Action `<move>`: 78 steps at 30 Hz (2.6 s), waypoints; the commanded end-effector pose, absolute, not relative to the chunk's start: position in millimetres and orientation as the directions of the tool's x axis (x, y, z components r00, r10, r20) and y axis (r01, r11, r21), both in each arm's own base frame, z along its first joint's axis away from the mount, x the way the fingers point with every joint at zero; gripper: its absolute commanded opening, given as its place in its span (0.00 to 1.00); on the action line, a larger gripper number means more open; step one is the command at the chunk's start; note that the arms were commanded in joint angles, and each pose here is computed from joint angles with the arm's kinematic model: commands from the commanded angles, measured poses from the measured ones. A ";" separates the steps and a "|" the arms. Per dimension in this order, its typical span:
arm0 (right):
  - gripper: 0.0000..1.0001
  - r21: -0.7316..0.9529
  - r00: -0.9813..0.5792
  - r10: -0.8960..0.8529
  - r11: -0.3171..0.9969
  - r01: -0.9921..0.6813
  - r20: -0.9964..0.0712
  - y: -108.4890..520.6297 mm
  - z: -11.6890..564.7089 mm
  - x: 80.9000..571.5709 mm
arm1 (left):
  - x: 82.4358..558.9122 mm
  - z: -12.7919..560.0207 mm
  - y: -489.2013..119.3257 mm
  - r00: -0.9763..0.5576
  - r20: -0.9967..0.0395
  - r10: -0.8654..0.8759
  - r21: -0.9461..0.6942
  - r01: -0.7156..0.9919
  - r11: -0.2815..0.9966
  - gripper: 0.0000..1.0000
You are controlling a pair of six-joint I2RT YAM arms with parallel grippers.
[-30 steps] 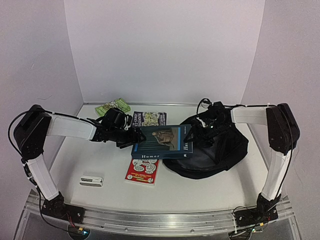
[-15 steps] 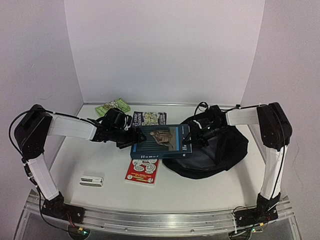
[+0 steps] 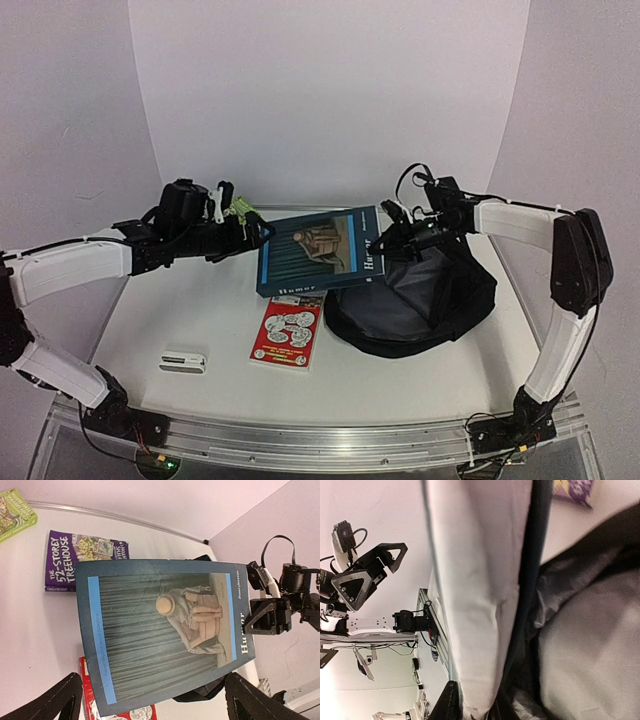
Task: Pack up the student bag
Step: Pick up the book from the center of the board.
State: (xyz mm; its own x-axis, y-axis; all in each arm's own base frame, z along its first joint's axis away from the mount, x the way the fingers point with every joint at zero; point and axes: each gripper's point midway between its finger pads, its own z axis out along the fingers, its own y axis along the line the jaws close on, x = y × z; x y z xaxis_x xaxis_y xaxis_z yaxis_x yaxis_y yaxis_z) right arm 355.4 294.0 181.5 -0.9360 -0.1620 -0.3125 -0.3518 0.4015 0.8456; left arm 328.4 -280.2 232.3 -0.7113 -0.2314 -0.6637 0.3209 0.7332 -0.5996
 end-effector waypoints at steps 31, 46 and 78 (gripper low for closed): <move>0.10 0.844 -0.842 -0.211 0.106 -0.526 -0.497 288.8 294.8 293.3 | 269.1 281.3 -317.3 -0.782 -0.605 -0.150 -0.796 0.598 0.092 0.52; 0.51 0.681 -0.814 -0.021 0.537 -0.499 -0.580 222.1 268.2 389.4 | 282.2 267.2 -307.0 -0.793 -0.552 -0.257 -0.834 0.525 0.172 0.09; 0.61 -0.123 -0.722 -0.569 0.811 -0.572 -0.393 176.6 113.2 398.7 | 276.5 216.8 -270.9 -0.806 -0.411 -0.426 -0.908 0.319 0.271 0.07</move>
